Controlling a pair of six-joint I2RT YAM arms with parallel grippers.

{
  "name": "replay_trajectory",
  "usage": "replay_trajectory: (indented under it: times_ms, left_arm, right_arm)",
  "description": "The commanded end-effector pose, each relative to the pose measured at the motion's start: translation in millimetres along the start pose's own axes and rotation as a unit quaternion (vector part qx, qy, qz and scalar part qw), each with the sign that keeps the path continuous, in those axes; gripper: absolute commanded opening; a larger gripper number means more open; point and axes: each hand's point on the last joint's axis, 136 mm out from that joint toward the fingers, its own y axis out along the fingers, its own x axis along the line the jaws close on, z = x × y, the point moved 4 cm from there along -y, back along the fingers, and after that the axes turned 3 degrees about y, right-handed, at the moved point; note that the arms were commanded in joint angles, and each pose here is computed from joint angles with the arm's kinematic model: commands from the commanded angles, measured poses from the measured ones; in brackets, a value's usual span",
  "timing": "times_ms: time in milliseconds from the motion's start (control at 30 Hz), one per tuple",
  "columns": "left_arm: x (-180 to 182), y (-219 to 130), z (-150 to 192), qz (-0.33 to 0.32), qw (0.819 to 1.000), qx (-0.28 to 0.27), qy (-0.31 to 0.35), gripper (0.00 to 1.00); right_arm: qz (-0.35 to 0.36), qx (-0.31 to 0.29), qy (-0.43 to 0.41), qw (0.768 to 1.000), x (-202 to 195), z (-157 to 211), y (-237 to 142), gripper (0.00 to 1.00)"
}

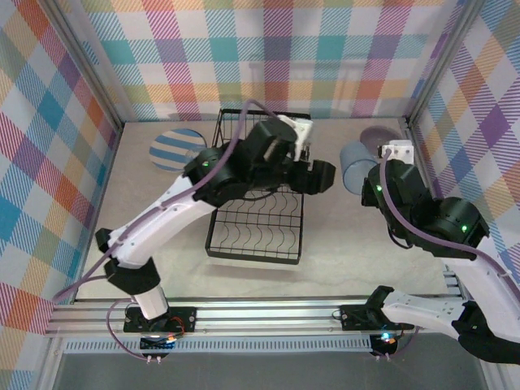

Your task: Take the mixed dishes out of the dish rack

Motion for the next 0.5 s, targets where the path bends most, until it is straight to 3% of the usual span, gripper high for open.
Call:
replay_trajectory:
  times_ms: [0,200,467]
  left_arm:
    - [-11,8,5,-0.013,0.999,0.012,0.038,0.77]
    - [-32,30,13,0.011,0.999,0.021,0.043,0.75]
    - [-29,47,26,-0.013,0.999,0.040,0.029,0.69]
  right_arm:
    - [0.028,0.032,0.020,0.999,-15,15,-4,0.00]
    - [0.030,0.056,0.022,0.998,-13,25,0,0.00]
    - [0.015,0.066,0.035,0.997,-10,27,1,0.00]
